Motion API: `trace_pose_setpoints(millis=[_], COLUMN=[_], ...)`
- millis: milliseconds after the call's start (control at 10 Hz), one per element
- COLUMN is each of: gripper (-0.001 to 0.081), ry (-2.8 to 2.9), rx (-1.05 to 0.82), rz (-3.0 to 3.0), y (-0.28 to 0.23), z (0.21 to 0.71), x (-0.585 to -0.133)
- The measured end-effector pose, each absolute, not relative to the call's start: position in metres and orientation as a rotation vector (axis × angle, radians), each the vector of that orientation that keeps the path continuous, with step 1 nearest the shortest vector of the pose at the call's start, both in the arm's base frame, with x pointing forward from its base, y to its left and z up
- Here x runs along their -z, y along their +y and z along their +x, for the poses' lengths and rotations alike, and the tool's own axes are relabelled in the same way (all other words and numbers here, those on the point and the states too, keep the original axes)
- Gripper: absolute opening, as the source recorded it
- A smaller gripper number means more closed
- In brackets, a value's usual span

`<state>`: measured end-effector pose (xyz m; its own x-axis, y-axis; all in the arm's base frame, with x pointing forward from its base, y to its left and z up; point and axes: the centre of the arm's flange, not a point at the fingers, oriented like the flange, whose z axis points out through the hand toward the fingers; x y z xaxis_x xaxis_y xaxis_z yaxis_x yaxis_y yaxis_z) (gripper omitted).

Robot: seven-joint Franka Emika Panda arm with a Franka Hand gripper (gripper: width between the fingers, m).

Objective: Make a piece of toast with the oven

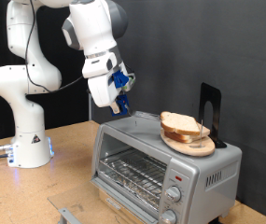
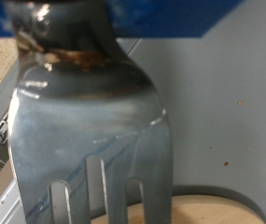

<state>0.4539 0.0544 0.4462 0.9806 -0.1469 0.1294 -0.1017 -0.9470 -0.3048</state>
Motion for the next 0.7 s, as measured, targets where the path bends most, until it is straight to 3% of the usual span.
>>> trace_pose_setpoints(millis=[700], gripper=[0.0403], ry=[0.226], rx=[0.218], rz=[-2.824], y=[0.055], z=[0.466], x=[-0.452])
